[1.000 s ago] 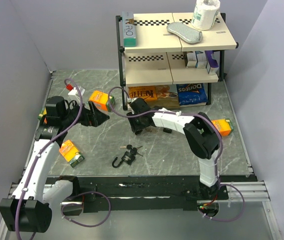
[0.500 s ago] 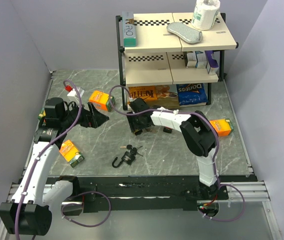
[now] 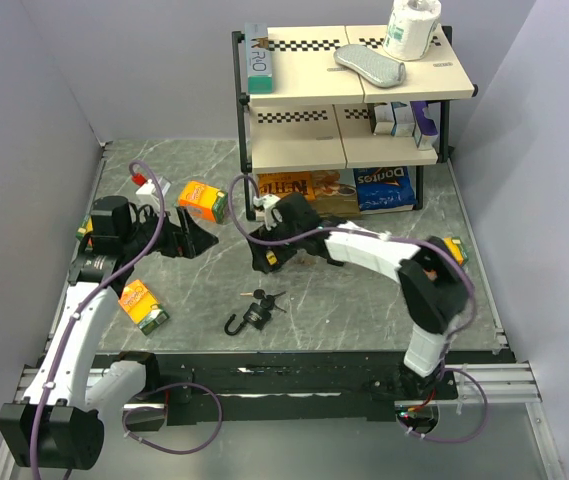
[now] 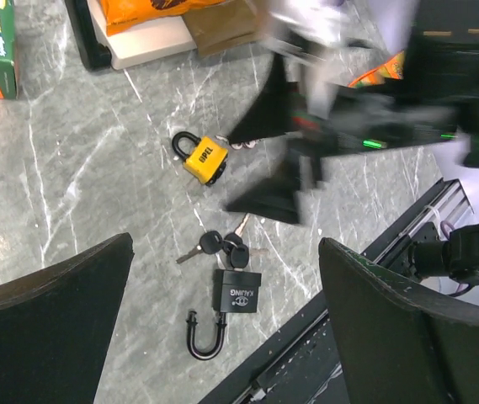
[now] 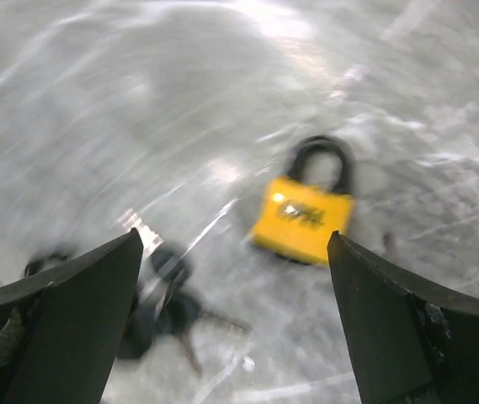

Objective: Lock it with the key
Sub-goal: Place the lock at the center of the board, then pick up the lock from the center of the board.

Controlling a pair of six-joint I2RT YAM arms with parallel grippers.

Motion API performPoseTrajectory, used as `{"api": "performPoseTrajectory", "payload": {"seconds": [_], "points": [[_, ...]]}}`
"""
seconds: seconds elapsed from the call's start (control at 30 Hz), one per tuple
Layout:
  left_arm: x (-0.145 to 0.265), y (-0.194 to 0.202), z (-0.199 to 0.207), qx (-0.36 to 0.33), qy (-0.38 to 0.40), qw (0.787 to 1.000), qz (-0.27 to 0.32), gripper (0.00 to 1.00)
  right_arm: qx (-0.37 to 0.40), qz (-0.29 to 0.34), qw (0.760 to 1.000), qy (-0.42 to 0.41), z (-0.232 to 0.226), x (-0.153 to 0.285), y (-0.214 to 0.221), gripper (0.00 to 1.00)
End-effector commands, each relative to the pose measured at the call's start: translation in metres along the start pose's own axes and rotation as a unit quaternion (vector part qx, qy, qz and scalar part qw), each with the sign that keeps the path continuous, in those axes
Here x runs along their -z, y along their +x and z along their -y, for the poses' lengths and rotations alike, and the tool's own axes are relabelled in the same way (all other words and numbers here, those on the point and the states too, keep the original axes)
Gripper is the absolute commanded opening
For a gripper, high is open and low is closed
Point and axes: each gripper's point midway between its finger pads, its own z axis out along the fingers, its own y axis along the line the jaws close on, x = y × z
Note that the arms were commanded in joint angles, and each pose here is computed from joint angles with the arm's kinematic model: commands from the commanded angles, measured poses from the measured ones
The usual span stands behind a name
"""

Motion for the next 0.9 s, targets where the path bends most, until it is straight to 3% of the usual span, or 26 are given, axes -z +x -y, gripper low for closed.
{"api": "performPoseTrajectory", "payload": {"seconds": [0.0, 0.13, 0.2, 0.23, 0.27, 0.3, 0.33, 0.4, 0.47, 0.6, 0.87], "points": [[0.009, -0.025, 0.013, -0.026, 0.012, 0.999, 0.039, 0.96, 0.202, 0.115, 0.960, -0.158, -0.059, 0.061, -0.034, 0.99], [0.011, -0.031, 0.010, -0.021, 0.009, 0.999, 0.042, 0.96, 0.378, 0.117, 0.884, -0.250, -0.079, 0.082, 0.005, 0.99], [0.012, -0.031, 0.008, -0.015, 0.008, 0.999, 0.039, 0.96, 0.418, 0.111, 0.850, -0.301, -0.091, 0.090, 0.019, 0.99], [0.012, -0.031, 0.009, -0.012, 0.011, 0.999, 0.038, 0.96, 0.479, 0.130, 0.811, -0.309, -0.095, 0.093, 0.011, 0.99], [0.012, -0.030, 0.010, -0.009, 0.015, 0.999, 0.038, 0.96, 0.473, 0.084, 0.808, -0.343, -0.094, 0.092, 0.037, 0.99], [0.012, -0.030, 0.010, 0.005, 0.014, 0.999, 0.040, 0.96, 0.488, 0.080, 0.793, -0.355, -0.097, 0.092, 0.039, 0.99], [0.013, -0.030, 0.010, 0.011, 0.012, 0.999, 0.043, 0.96, 0.527, 0.092, 0.764, -0.362, -0.103, 0.093, 0.029, 0.99], [0.014, -0.034, 0.008, 0.015, 0.013, 0.999, 0.049, 0.96, 0.535, 0.062, 0.749, -0.386, -0.103, 0.085, 0.045, 0.99], [0.018, -0.041, 0.006, 0.016, 0.016, 0.998, 0.062, 0.96, 0.576, 0.054, 0.716, -0.390, -0.104, 0.073, 0.053, 0.99], [0.021, -0.044, 0.006, 0.031, 0.025, 0.997, 0.064, 0.96, 0.616, 0.033, 0.682, -0.393, -0.107, 0.059, 0.067, 0.98], [0.026, -0.028, 0.004, 0.074, 0.044, 0.995, 0.059, 0.96, 0.651, -0.011, 0.656, -0.381, -0.105, 0.026, 0.091, 0.95]]}}
